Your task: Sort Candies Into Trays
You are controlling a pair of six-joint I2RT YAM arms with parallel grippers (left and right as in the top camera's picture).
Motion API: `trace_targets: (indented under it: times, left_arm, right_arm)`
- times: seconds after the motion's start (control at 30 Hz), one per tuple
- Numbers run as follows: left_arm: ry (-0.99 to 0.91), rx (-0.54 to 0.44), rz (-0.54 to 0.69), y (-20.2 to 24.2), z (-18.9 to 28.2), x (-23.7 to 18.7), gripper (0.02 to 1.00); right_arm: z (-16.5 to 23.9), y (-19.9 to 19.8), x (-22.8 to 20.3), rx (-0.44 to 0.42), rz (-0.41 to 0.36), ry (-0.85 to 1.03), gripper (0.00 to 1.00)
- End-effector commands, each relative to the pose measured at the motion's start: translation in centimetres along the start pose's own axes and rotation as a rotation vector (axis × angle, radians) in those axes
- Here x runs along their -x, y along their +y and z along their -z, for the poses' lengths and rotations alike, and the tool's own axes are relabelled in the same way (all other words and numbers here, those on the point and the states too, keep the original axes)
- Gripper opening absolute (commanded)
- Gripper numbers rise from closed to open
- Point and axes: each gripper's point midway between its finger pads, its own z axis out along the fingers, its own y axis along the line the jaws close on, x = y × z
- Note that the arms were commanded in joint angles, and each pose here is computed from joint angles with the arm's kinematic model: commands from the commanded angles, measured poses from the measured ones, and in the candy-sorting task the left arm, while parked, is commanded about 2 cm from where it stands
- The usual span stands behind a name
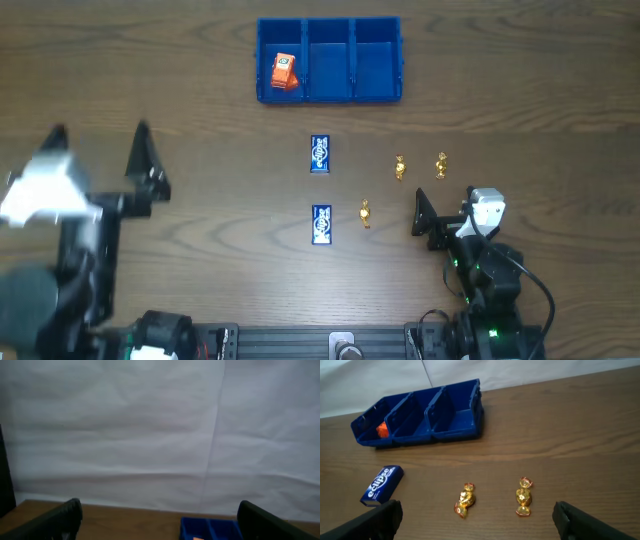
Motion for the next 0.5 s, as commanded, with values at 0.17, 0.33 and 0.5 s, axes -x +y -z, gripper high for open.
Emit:
trace_targets:
  times: [0.17,0.33,0.5]
  left_arm:
    - [0.020,0.013,-0.028,1.9,2.8,-10.2,0.998]
    - [-0.016,-0.055,-0.032,1.4,2.2,-14.5,0.998]
    - [-0.013,-0.100,-0.030,1.0,1.4,-18.1,0.996]
  right_arm:
    - [0.0,0.2,-0.1,0.011,-0.006,0.006,0.998]
    - [0.0,0.2,-0.1,0.011,-0.006,0.006,0.998]
    - [0.0,0.2,-0.1,0.011,-0.006,0.006,0.998]
